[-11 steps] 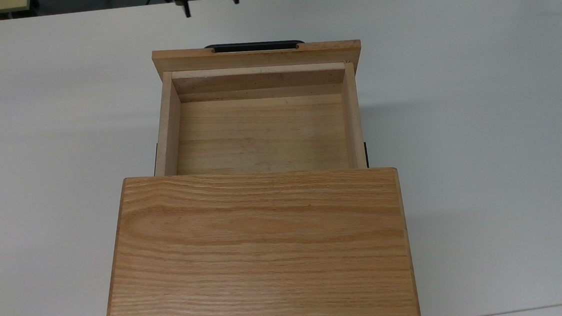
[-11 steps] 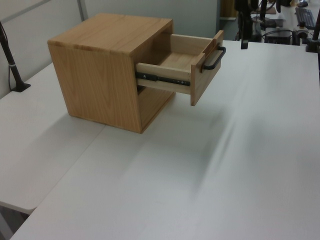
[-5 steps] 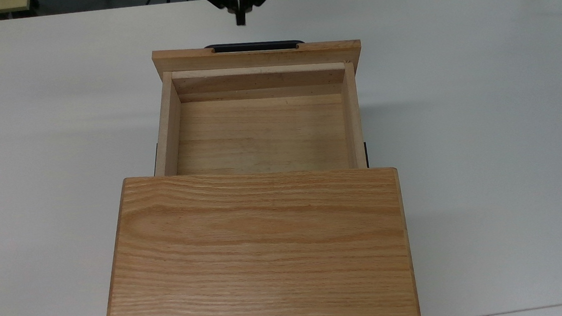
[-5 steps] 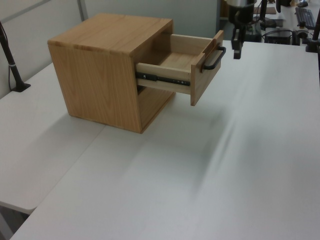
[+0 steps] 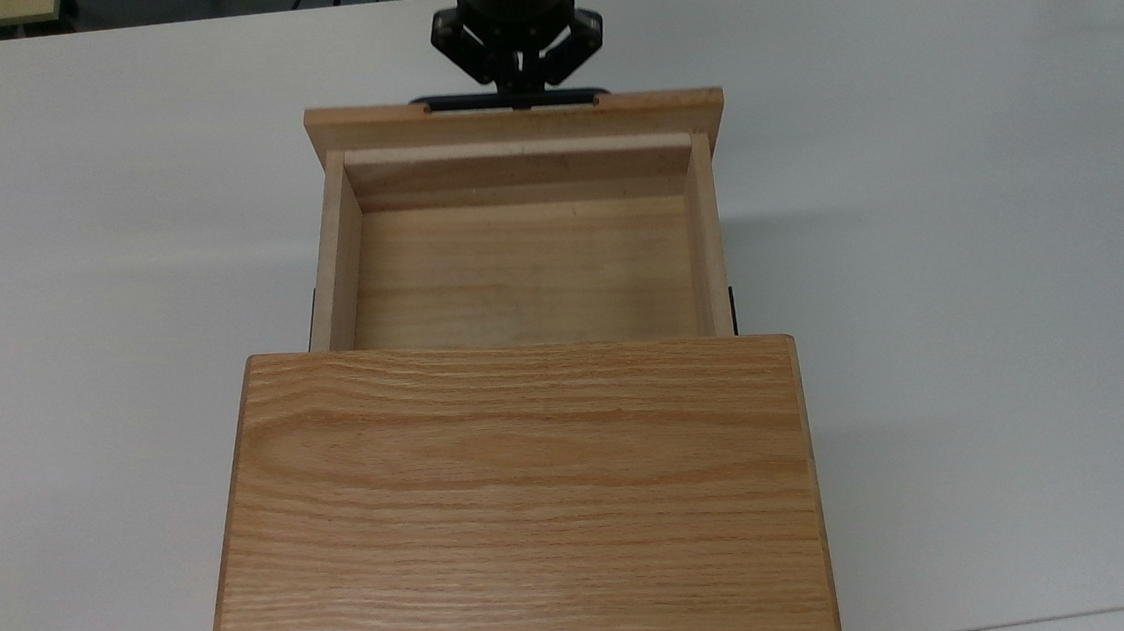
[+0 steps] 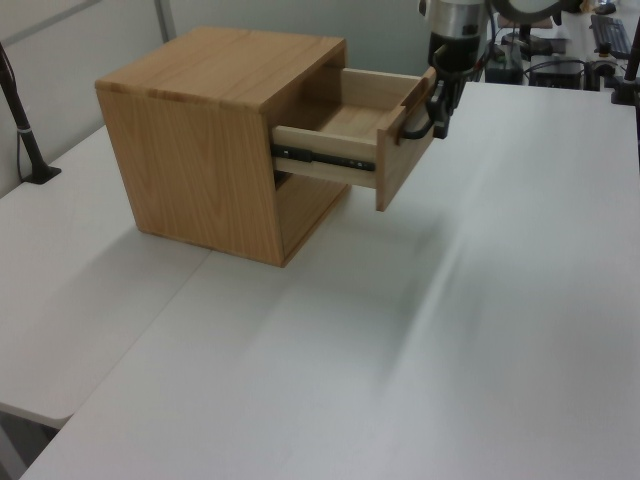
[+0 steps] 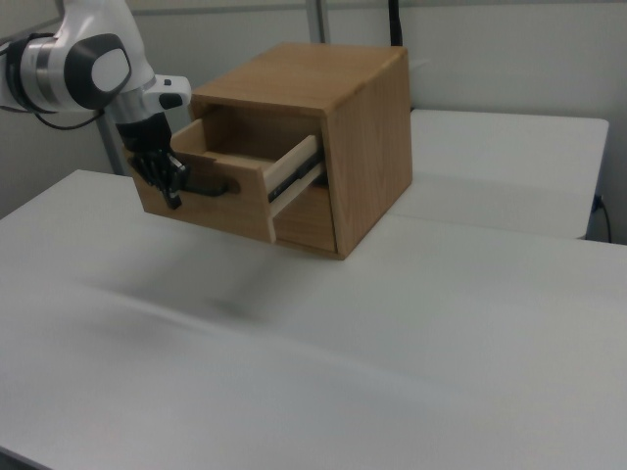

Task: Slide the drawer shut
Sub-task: 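Lower the gripper toward the black handle on the drawer front, then push the drawer front with the gripper into the cabinet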

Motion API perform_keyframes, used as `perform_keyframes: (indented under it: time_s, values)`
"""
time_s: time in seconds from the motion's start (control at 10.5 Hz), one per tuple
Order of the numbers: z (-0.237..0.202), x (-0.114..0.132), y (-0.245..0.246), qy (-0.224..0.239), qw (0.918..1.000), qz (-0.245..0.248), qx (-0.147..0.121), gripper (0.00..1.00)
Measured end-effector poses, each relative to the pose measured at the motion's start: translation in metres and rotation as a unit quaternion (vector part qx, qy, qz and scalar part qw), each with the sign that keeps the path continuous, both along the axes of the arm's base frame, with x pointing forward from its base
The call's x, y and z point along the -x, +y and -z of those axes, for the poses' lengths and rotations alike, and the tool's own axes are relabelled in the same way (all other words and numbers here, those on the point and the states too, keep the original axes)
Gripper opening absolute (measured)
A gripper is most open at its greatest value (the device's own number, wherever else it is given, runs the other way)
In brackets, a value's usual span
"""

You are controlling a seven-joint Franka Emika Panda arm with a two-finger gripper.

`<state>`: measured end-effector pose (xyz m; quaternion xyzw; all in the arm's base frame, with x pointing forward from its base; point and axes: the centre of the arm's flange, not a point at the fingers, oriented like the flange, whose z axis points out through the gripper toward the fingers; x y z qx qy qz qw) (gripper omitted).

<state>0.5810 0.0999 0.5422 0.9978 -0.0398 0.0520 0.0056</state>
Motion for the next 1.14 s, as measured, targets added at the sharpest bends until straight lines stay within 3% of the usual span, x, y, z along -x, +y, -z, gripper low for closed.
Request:
perform_keyframes:
  time_s: [0.29, 0.67, 1.14]
  values:
    - [0.007, -0.022, -0.004, -0.027, 0.9993, -0.001, 0.026, 0.0]
    - [0.004, -0.073, -0.01, -0.108, 0.9936, 0.003, 0.033, 0.0]
    - [0.008, -0.121, -0.014, -0.203, 0.9758, 0.064, 0.051, 0.0]
